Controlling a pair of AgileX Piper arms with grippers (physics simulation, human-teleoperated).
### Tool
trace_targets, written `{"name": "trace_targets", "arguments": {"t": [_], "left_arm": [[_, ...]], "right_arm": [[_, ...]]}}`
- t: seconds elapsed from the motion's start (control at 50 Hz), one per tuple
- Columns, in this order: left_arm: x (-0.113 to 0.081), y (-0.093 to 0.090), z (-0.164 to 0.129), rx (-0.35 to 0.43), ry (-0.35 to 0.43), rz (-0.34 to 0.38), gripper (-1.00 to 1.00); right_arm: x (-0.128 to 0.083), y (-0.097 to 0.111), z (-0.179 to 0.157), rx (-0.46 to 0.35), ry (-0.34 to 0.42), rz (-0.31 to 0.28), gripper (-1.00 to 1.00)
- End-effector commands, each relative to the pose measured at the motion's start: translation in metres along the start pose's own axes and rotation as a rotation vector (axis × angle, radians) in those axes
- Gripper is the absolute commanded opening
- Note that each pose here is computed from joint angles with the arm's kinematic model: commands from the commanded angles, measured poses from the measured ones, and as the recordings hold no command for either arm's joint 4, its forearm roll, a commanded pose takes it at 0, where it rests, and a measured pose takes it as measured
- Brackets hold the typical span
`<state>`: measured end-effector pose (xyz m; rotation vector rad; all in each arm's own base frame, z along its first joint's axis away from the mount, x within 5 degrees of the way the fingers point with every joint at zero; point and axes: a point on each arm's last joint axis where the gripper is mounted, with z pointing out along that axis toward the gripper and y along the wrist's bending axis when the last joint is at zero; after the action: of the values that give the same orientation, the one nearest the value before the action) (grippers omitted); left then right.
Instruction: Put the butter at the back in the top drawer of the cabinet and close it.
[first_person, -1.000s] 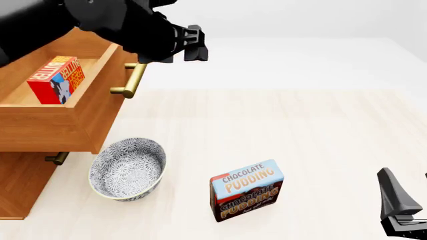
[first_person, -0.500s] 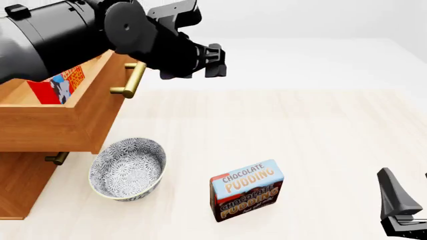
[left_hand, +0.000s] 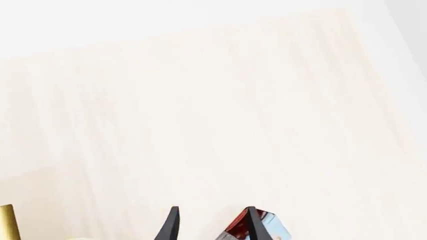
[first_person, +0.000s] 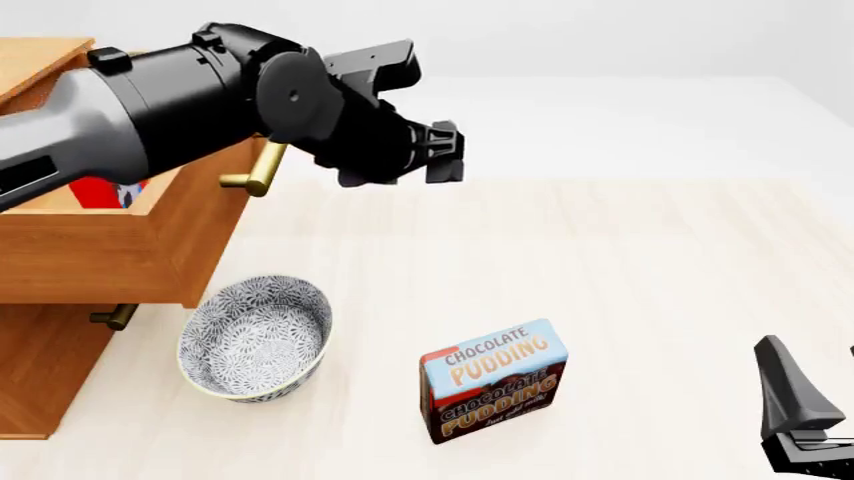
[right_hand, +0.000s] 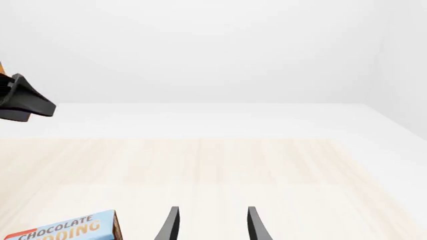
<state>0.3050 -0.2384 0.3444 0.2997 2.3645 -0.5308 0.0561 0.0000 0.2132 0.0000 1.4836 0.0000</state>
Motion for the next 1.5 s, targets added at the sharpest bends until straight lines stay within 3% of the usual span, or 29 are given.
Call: {"name": "trace_targets", "arguments": {"t": [0.02, 0.22, 1.5], "left_arm": [[0.004, 0.005, 0.009, -0.012, 0.015, -0.01, 1.0], [-0.001, 0.023, 0.007, -0.044, 0.003, -0.013, 1.0], [-0.001, 0.073, 0.005, -0.137, 0.0, -0.065, 1.0]], "right_arm": [[0.0, 0.0, 0.0, 0.0, 0.0, 0.0, 1.0], [0.0, 0.0, 0.0, 0.0, 0.0, 0.0, 1.0], [0.0, 0.0, 0.0, 0.0, 0.0, 0.0, 1.0]]}}
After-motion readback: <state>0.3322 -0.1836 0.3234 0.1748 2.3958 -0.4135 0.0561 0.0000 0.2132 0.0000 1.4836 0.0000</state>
